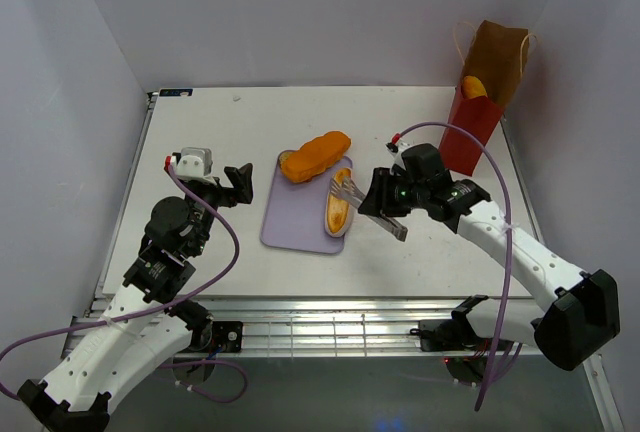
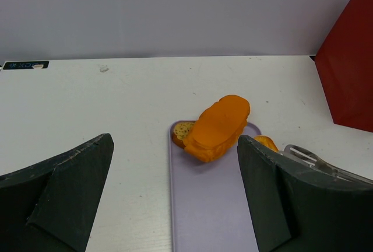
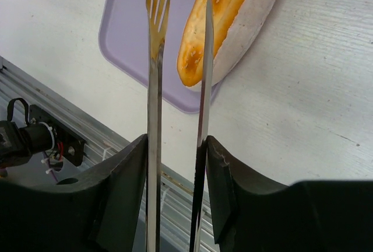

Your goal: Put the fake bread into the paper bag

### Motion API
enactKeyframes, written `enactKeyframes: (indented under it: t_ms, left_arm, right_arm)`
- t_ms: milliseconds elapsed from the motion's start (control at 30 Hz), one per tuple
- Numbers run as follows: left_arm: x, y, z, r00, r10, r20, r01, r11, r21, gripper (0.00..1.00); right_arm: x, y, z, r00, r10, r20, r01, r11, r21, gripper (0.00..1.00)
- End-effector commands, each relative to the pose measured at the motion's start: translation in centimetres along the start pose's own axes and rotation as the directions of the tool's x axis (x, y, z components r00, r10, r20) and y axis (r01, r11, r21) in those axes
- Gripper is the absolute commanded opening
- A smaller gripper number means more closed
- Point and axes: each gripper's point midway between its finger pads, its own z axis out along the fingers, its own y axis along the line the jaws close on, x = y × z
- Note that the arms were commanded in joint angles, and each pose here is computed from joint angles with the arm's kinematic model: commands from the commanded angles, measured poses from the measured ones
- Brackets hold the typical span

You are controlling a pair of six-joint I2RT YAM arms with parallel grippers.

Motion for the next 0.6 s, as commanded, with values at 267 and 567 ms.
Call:
enactKeyframes:
  t_ms: [267,567]
  left_arm:
    - [-0.4,-0.5,0.0,1.0,-0.009,0.017,0.008,1.0,0.023,0.98]
    - [-0.5,-0.5,-0.1,1.0,-0.01,0.02,0.009,1.0,0.023,0.98]
  right_arm:
    - [-0.9,-1.3,-1.4,0.992,0.039,0.117,-0.047,0.996,0.071,0.55]
    - [0.4,-3.0,-1.0,0.989,0.087,0.12,-0.099,0.99,0.102,0.57]
